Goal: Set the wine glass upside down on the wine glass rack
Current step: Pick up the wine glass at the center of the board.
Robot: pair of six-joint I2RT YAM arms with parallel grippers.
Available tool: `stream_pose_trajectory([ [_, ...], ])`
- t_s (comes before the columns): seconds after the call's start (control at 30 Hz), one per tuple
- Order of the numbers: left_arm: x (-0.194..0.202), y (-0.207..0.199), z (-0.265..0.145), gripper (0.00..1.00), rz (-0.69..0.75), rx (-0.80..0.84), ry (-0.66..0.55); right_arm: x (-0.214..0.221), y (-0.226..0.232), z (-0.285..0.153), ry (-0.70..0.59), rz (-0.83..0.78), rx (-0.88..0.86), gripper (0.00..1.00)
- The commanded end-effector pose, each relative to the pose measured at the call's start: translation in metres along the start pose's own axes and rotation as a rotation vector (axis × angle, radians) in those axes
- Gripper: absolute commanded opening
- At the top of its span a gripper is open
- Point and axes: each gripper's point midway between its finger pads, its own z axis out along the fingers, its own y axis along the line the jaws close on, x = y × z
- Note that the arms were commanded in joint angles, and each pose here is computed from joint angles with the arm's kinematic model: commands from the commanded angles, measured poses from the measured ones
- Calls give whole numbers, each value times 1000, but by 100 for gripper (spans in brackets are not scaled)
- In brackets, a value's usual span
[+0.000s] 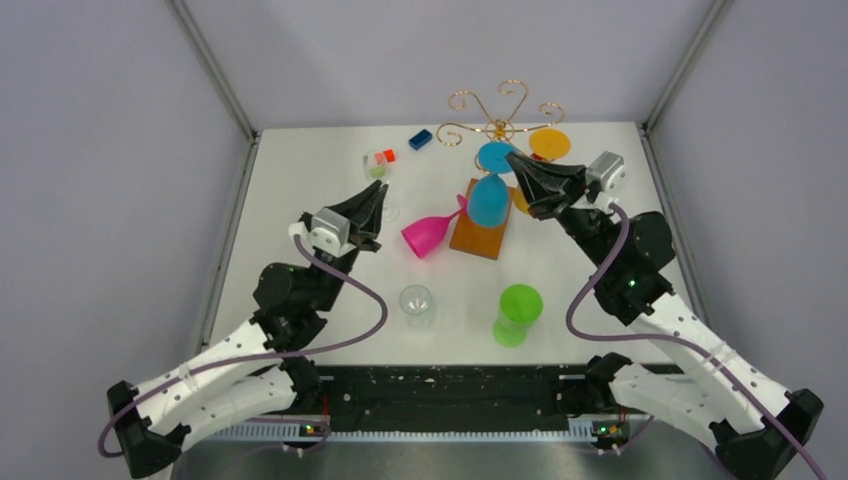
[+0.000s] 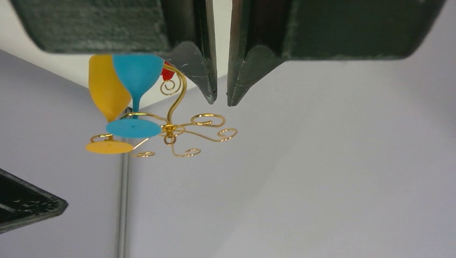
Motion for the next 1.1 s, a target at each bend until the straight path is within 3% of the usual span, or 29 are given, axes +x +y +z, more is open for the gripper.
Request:
stream_pose_trajectory([
  [0.0, 4, 19, 0, 20, -72, -116, 113, -8, -8, -8, 9, 31, 48, 0],
  [0.07, 10, 20, -3, 22, -69, -118, 154, -6, -10, -13, 33, 43, 68, 0],
  [0.2, 21, 19, -10, 27, -77, -117, 209, 0, -20, -29, 122, 116, 160, 9],
  [0.53, 42, 13, -12, 40, -74, -106, 305, 51, -44, -114, 500, 321, 515, 24],
  [0.77, 49, 6, -8, 46, -85, -86, 327, 104, -15, -157, 772, 531, 595, 33],
  [0.87, 53, 3, -7, 48, -86, -75, 337, 129, 0, -170, 870, 618, 616, 43],
  [1.07, 56, -2, -6, 49, -96, -56, 342, 173, 27, -198, 1073, 690, 596, 50],
])
